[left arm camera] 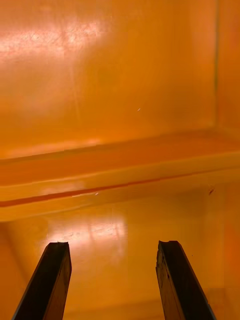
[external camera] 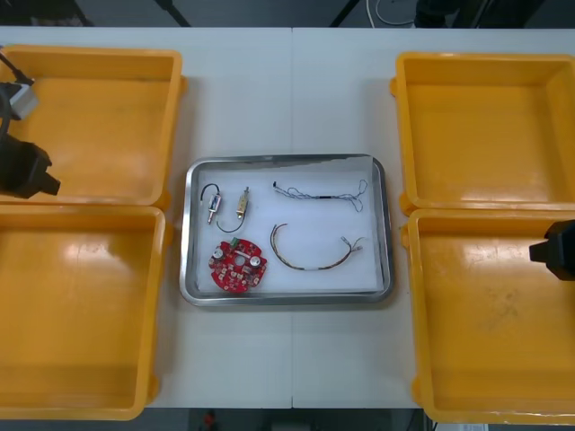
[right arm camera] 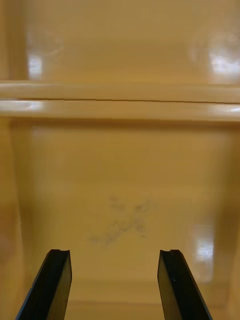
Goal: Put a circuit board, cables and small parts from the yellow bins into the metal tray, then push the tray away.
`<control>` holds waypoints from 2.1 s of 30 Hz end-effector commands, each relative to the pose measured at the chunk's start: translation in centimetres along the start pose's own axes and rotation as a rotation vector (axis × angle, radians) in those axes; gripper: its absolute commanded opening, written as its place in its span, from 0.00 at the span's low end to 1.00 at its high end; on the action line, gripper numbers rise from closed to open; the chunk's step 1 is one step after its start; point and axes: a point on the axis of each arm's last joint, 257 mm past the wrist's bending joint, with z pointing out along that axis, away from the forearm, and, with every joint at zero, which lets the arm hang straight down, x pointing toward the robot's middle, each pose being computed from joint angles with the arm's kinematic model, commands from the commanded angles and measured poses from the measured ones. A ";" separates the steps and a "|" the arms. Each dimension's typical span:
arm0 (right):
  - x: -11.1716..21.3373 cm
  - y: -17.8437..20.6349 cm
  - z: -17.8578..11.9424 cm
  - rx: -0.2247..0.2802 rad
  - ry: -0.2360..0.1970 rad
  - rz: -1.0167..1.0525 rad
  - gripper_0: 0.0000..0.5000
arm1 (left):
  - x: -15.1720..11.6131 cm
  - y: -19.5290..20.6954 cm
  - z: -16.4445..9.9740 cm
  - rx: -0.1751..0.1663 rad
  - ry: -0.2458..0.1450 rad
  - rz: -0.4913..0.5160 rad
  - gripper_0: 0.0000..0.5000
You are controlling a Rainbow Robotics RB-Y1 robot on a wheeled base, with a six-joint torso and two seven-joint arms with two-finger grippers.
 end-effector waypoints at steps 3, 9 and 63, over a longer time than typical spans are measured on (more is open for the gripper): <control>-2.2 5.3 -1.1 -0.068 -0.024 -0.177 1.00 | 3.1 2.8 -1.7 -0.066 0.003 0.070 1.00; -3.5 10.8 -1.2 -0.131 -0.036 -0.341 1.00 | 4.5 3.7 -1.8 -0.057 0.010 0.035 1.00; 5.4 35.5 9.6 -0.204 -0.040 -1.573 1.00 | 7.2 4.2 -1.7 0.001 0.020 -0.063 1.00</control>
